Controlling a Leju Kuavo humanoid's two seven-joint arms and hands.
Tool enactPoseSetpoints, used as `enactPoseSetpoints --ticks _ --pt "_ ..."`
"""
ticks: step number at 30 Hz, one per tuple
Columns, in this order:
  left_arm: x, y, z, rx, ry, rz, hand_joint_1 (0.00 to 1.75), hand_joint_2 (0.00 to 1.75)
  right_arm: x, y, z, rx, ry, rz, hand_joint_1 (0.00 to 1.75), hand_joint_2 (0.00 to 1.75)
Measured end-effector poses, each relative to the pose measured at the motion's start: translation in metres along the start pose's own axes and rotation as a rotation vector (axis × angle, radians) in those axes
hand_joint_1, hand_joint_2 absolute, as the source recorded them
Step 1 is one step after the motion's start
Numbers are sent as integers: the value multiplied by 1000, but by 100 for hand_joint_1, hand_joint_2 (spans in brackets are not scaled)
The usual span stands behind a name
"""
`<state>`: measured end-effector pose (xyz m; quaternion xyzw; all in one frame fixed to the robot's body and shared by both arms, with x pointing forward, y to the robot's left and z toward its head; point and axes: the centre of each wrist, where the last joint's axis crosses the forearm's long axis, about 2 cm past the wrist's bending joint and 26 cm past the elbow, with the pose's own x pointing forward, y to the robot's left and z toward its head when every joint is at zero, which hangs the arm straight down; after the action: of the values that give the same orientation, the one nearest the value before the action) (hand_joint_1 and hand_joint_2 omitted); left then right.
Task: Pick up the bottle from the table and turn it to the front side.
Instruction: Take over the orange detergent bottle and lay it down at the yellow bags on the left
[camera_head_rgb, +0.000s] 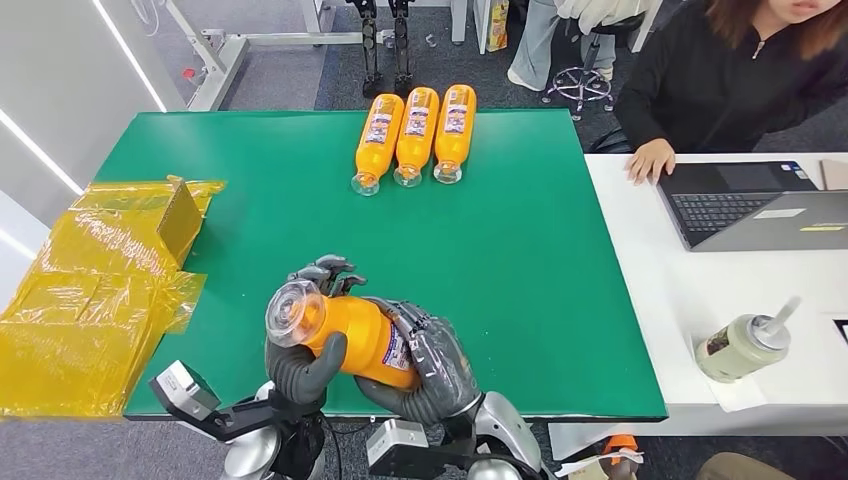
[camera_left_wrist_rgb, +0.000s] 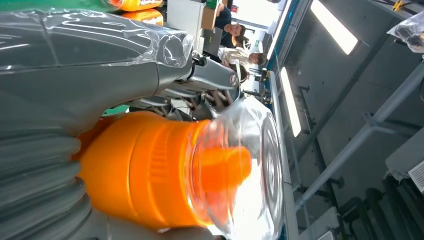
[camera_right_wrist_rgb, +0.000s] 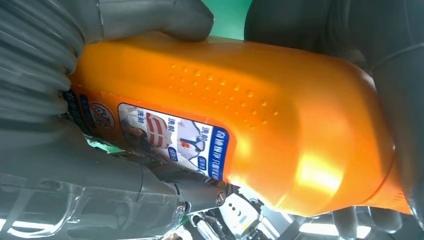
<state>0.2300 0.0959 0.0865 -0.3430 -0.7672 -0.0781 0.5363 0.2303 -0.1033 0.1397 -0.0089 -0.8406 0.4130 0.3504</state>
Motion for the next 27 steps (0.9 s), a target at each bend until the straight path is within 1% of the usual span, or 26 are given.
enactPoseSetpoints --ticks 6,7,10,11,17,21,24,27 --pt "-2 -1 -1 10 -5 3 175 175 0 -1 2 8 7 6 175 175" --pt "-2 -1 -1 12 -5 2 175 175 0 -1 2 9 7 5 166 175" --pt "-2 -1 -1 17 -5 -1 175 175 -1 0 3 14 4 4 35 175" --pt "-2 -1 -1 19 -4 -2 175 175 -1 0 3 17 3 4 0 175" --pt "-3 0 0 24 0 -5 175 175 0 4 4 29 -6 2 0 175" --pt "-3 0 0 27 -2 -3 175 175 2 6 5 9 -5 0 0 175" --pt "-2 1 -2 30 -8 4 175 175 5 6 5 -45 -18 -1 0 175" --pt "-2 5 -7 54 1 2 175 175 13 0 3 -162 -118 8 0 175"
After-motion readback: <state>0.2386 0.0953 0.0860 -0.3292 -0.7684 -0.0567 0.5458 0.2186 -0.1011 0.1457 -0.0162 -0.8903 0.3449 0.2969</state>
